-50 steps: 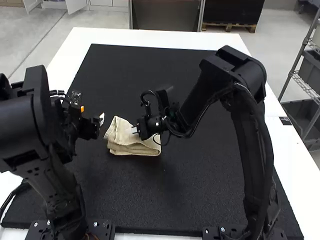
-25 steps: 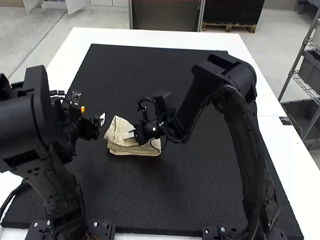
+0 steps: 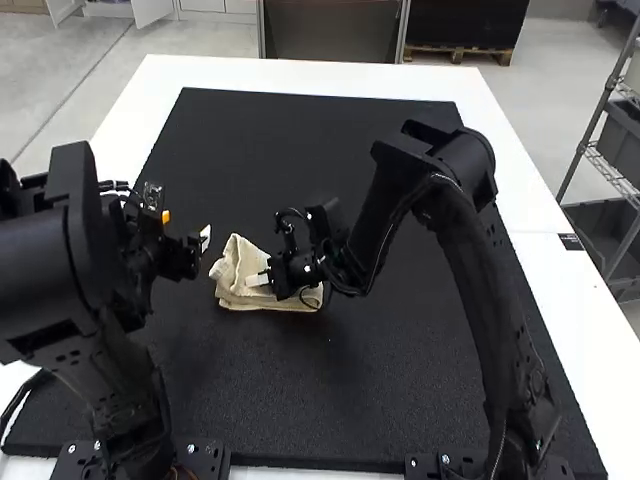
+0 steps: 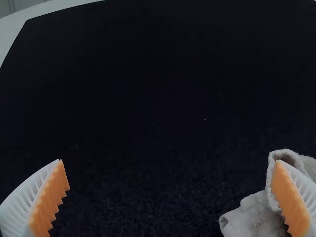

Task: Fold the towel.

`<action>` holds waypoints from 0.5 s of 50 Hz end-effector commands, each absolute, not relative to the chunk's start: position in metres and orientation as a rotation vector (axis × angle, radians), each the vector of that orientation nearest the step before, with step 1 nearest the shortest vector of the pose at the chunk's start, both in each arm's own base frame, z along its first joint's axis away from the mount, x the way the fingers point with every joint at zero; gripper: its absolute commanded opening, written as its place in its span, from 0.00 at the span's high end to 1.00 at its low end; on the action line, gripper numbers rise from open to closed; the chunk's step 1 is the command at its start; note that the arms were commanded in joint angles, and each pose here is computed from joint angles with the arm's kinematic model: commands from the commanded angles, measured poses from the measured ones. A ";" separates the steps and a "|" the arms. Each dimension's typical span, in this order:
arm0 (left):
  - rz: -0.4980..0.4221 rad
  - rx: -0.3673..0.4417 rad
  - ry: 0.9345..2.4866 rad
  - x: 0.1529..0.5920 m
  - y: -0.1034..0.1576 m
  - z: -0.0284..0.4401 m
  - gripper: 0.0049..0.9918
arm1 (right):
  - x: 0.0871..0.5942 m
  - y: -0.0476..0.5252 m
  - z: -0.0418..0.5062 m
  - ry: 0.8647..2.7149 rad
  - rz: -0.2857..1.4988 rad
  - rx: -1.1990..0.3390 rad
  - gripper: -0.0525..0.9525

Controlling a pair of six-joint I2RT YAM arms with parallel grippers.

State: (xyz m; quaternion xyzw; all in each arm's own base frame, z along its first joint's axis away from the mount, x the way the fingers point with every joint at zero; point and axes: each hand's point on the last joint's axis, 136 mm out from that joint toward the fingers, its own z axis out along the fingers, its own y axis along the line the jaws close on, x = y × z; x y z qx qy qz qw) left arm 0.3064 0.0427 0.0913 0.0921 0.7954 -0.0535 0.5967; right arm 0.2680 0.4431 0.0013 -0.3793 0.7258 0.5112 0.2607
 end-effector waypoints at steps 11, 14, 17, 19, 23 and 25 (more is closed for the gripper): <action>-0.132 0.209 1.831 0.305 0.043 0.095 0.03 | 0.277 0.453 0.039 1.890 1.404 -0.994 0.97; -0.135 0.210 1.832 0.305 0.043 0.095 0.03 | 0.278 0.453 0.055 1.866 1.411 -0.986 0.97; -0.135 0.210 1.832 0.305 0.043 0.095 0.03 | 0.280 0.452 0.069 1.842 1.414 -0.982 0.97; -0.135 0.210 1.832 0.305 0.043 0.095 0.03 | 0.280 0.452 0.080 1.823 1.415 -0.979 0.97; -0.135 0.210 1.832 0.305 0.043 0.095 0.03 | 0.286 0.449 0.105 1.787 1.421 -0.953 0.97; -0.134 0.210 1.831 0.305 0.043 0.095 0.03 | 0.288 0.447 0.116 1.766 1.421 -0.947 0.97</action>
